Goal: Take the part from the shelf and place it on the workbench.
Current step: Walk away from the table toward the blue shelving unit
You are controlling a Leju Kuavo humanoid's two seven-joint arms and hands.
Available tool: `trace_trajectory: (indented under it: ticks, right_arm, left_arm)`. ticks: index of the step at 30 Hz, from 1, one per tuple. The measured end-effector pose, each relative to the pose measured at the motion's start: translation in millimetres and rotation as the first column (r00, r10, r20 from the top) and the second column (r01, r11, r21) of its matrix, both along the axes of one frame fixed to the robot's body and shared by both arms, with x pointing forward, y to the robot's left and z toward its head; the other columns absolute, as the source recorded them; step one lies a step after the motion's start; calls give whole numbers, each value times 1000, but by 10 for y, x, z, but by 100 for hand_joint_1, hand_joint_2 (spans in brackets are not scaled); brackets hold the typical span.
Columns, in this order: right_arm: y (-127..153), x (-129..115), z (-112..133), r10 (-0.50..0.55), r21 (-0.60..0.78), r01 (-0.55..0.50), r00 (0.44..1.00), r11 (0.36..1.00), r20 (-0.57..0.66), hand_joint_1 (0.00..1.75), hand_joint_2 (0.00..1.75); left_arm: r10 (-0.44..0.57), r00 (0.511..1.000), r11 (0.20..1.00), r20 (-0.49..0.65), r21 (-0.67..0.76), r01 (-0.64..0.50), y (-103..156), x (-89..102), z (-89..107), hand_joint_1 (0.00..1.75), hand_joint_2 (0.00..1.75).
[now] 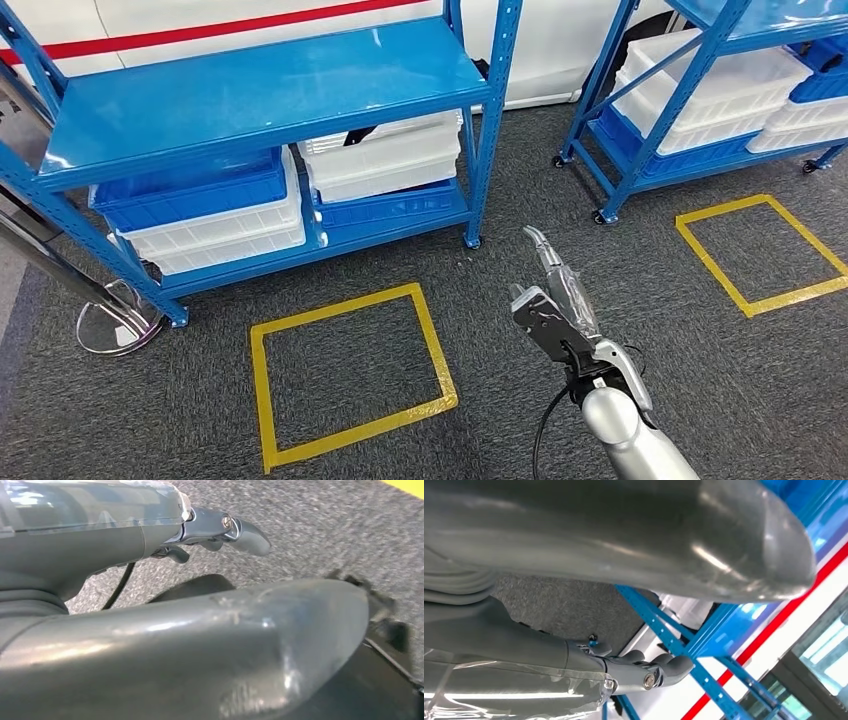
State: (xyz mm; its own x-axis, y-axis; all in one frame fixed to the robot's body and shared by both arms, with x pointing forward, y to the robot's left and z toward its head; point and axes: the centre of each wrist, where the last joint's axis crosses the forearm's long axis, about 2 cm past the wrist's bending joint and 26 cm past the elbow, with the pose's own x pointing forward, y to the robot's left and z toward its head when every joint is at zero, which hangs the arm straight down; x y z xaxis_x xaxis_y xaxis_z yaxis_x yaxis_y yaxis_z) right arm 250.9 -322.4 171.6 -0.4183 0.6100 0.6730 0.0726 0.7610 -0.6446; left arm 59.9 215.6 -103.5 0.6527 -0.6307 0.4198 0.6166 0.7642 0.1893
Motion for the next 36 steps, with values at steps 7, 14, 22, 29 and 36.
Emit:
trace_trajectory:
  ticks: [7, 14, 22, 29, 36]
  right_arm:
    - [-11, 3, 7, -13, -53, 14, 1000, 998, 9, 0, 0]
    - [-11, 8, 12, -13, -55, 14, 1000, 998, 15, 0, 0]
    - [-5, 13, 21, -13, -54, 14, 1000, 998, 20, 0, 0]
    - [-3, 15, 25, -13, -55, 14, 1000, 998, 21, 0, 0]
    - [-3, 16, 28, -13, -56, 14, 1000, 998, 23, 0, 0]
  left_arm:
    - [1, 1000, 1000, -9, 1, 0, -15, 2, 2, 0, 0]
    - [0, 1000, 1000, -12, -1, 0, -36, 3, 6, 0, 0]
    - [0, 1000, 1000, -13, 0, 0, -29, -4, 4, 0, 0]
    - [0, 1000, 1000, -13, 0, 0, -29, -3, 4, 0, 0]
    - [0, 1000, 1000, -10, 0, 0, -32, 12, 6, 0, 0]
